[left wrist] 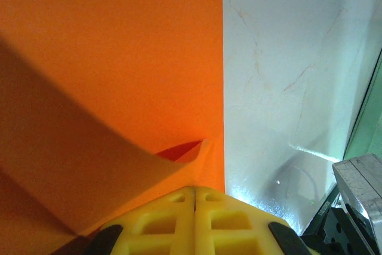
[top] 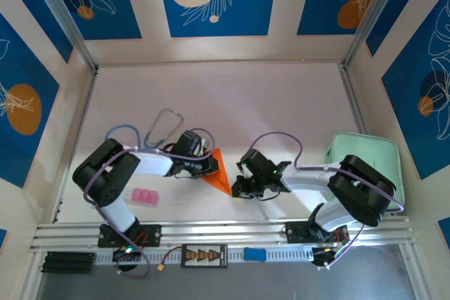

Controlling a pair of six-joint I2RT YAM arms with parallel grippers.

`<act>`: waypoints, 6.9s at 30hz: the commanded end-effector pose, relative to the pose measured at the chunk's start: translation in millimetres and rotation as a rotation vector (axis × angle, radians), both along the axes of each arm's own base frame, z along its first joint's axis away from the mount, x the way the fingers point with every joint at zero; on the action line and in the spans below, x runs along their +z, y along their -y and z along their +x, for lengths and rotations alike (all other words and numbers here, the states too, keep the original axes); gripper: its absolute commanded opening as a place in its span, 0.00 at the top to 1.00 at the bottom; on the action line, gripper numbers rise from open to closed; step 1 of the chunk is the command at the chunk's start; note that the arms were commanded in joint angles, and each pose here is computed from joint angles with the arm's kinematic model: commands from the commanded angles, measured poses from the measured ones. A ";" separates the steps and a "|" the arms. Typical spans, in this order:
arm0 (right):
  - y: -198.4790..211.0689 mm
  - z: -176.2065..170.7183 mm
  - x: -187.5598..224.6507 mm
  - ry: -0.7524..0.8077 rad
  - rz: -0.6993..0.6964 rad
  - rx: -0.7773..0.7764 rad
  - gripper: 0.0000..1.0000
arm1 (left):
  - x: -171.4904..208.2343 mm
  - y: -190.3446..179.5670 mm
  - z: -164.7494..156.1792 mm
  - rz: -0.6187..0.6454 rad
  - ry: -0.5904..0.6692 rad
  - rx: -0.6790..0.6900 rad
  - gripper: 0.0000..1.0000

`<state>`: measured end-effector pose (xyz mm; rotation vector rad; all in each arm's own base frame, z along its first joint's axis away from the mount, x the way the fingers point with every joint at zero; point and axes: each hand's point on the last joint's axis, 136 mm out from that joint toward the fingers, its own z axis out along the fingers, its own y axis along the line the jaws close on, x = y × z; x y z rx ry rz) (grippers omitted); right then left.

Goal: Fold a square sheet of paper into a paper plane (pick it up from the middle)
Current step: Fourth fold the wing at the center of the table.

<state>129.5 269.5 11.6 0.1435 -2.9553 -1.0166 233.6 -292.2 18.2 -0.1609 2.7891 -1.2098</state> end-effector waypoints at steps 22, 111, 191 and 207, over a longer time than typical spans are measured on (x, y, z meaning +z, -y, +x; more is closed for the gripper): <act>-58.5 46.1 35.2 0.108 0.093 0.083 0.98 | -19.8 -10.2 -8.0 0.070 -0.048 0.006 0.95; -1.5 26.5 -32.6 -0.062 -0.055 -0.092 0.96 | -10.2 -7.9 -1.6 0.058 -0.017 -0.029 0.95; 12.2 4.9 -56.8 -0.177 -0.077 -0.180 1.00 | 55.5 -100.2 84.3 0.300 0.179 0.104 0.96; 17.5 14.8 -59.3 -0.233 -0.079 -0.407 1.00 | 29.9 1.3 23.2 0.106 0.090 -0.097 0.97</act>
